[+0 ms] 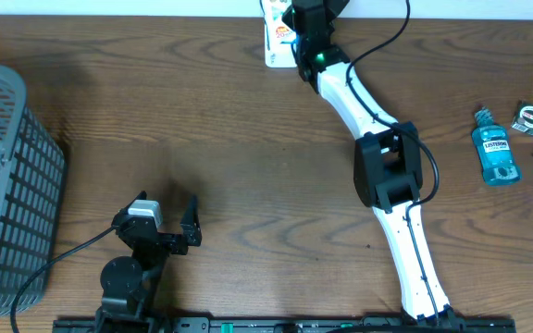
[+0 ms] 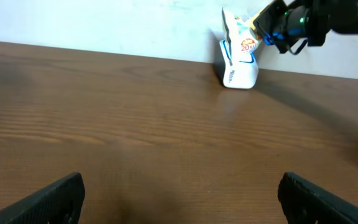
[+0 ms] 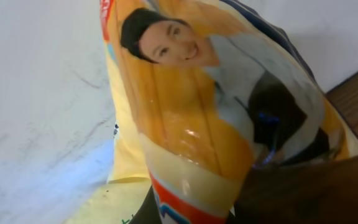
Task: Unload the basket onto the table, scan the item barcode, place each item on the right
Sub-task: 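Hold the wipes pack in front of the white scanner window, then carry the wipes pack to the right table edge and release it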
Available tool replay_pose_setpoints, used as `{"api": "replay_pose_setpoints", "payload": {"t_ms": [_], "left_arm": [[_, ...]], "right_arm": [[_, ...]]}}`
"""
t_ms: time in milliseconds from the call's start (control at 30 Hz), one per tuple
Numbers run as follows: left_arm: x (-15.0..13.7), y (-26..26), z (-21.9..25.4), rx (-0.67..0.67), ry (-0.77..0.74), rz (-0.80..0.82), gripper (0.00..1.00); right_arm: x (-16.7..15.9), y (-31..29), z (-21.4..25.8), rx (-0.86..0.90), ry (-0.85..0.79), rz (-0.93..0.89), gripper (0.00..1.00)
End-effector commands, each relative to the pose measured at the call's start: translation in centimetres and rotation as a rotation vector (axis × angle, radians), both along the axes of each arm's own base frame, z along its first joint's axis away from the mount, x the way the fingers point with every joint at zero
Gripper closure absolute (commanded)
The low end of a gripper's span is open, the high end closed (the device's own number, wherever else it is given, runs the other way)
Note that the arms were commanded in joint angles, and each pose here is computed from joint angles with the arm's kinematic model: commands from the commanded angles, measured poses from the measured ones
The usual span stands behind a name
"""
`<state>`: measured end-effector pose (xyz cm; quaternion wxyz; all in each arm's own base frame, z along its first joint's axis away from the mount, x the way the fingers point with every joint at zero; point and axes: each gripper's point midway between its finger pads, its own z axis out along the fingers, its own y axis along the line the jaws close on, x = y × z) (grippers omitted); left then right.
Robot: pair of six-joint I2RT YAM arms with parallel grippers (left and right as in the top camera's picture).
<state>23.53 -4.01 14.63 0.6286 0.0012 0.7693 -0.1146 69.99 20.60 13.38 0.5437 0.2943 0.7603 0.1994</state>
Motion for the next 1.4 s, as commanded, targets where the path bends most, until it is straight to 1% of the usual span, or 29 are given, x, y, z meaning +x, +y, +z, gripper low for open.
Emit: {"api": "replay_pose_setpoints", "payload": {"t_ms": [0,133,200,267,367,467,533,633,733,867,933,967,1033,1133,1167,1233,1300,1333,1367], "left_arm": [[-0.1,0.0,-1.3,0.013,0.036,-0.003,0.02],[-0.1,0.0,-1.3,0.013,0.036,-0.003,0.02],[-0.1,0.0,-1.3,0.013,0.036,-0.003,0.02],[-0.1,0.0,-1.3,0.013,0.036,-0.003,0.02],[-0.1,0.0,-1.3,0.013,0.036,-0.003,0.02],[-0.1,0.0,-1.3,0.013,0.036,-0.003,0.02],[-0.1,0.0,-1.3,0.013,0.036,-0.003,0.02],[-0.1,0.0,-1.3,0.013,0.036,-0.003,0.02],[-0.1,0.0,-1.3,0.013,0.036,-0.003,0.02],[-0.1,0.0,-1.3,0.013,0.036,-0.003,0.02],[-0.1,0.0,-1.3,0.013,0.036,-0.003,0.02],[-0.1,0.0,-1.3,0.013,0.036,-0.003,0.02],[-0.1,0.0,-1.3,0.013,0.036,-0.003,0.02],[-0.1,0.0,-1.3,0.013,0.036,-0.003,0.02],[-0.1,0.0,-1.3,0.013,0.036,-0.003,0.02],[-0.1,0.0,-1.3,0.013,0.036,-0.003,0.02],[-0.1,0.0,-1.3,0.013,0.036,-0.003,0.02],[-0.1,0.0,-1.3,0.013,0.036,-0.003,0.02],[-0.1,0.0,-1.3,0.013,0.036,-0.003,0.02]], "right_arm": [[0.1,0.1,5.3,-0.099,-0.054,0.025,0.99],[-1.6,-1.1,8.9,-0.137,0.029,0.03,0.99],[-3.0,-1.9,10.8,-0.141,0.081,0.056,0.99],[-5.0,-3.4,11.6,-0.151,0.172,0.079,0.99],[-8.4,-7.0,11.2,-0.185,0.343,0.063,0.99],[-11.5,-11.4,9.2,-0.252,0.526,0.031,0.99],[-12.9,-14.2,7.5,-0.35,0.64,0.065,0.99],[-14.8,-17.6,4.2,-0.57,0.811,0.225,0.99],[-16.7,-20.6,0.4,-0.794,0.972,0.472,0.99],[-19.1,-24.1,-5.4,-0.934,1.129,0.731,0.99],[-20.1,-26.0,-7.9,-0.937,1.182,0.771,0.91],[-20.6,-26.9,-8.7,-0.92,1.212,0.742,0.92],[-21.8,-29.2,-10.2,-0.851,1.281,0.604,0.89],[-23.8,-33.1,-11.4,-0.822,1.385,0.454,0.9],[-24.5,-34.6,-11.4,-0.823,1.417,0.397,0.92],[-25.6,-37.8,-10.9,-0.814,1.467,0.221,0.97],[-26.6,-40.6,-10.0,-0.806,1.497,0.057,0.97],[-26.9,-41.9,-9.4,-0.814,1.505,0.002,0.97],[-27.1,-42.8,-9.1,-0.817,1.511,-0.023,0.88]]}}
